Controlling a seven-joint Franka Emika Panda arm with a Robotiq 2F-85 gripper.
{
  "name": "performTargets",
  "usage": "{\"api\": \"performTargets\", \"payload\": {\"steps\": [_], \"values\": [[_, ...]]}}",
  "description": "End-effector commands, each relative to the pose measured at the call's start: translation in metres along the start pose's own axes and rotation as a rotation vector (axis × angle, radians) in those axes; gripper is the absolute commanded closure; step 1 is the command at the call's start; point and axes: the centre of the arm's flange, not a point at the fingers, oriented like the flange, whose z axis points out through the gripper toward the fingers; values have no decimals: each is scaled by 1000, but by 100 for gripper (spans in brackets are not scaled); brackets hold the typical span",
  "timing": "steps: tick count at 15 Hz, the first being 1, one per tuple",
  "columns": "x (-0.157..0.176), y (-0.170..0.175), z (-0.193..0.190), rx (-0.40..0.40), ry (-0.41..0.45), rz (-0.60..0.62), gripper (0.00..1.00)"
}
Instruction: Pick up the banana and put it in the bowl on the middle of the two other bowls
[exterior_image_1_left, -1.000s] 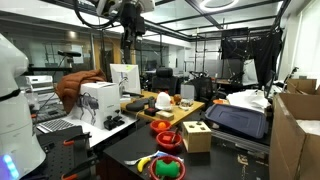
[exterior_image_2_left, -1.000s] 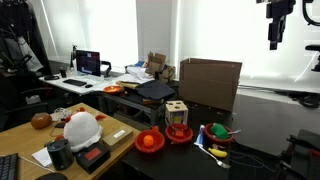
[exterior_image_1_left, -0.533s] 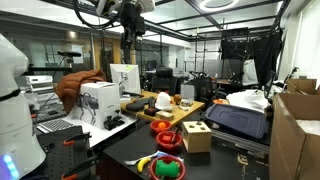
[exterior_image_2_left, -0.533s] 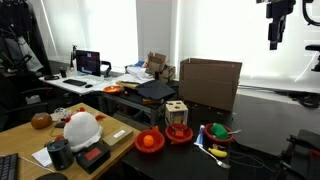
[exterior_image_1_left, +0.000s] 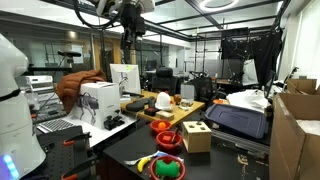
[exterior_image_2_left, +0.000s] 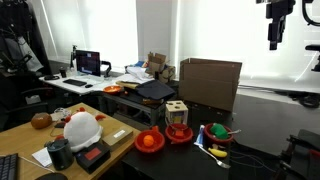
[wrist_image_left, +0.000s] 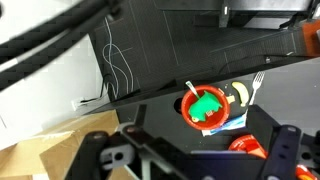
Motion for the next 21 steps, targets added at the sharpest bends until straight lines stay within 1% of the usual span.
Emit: {"api": "performTargets", "payload": {"steps": [1, 5, 7, 14, 16, 19, 21], "values": [[18, -2, 3, 5, 8, -7, 0], [47, -18, 12, 32, 58, -55, 0], [60, -27, 19, 62, 88, -80, 0], [100, -68, 51, 238, 170, -150, 0], [115, -75, 63, 283, 184, -173, 0], [136, -90, 84, 315, 193, -217, 0], [150, -102, 102, 333, 184, -252, 0]]}}
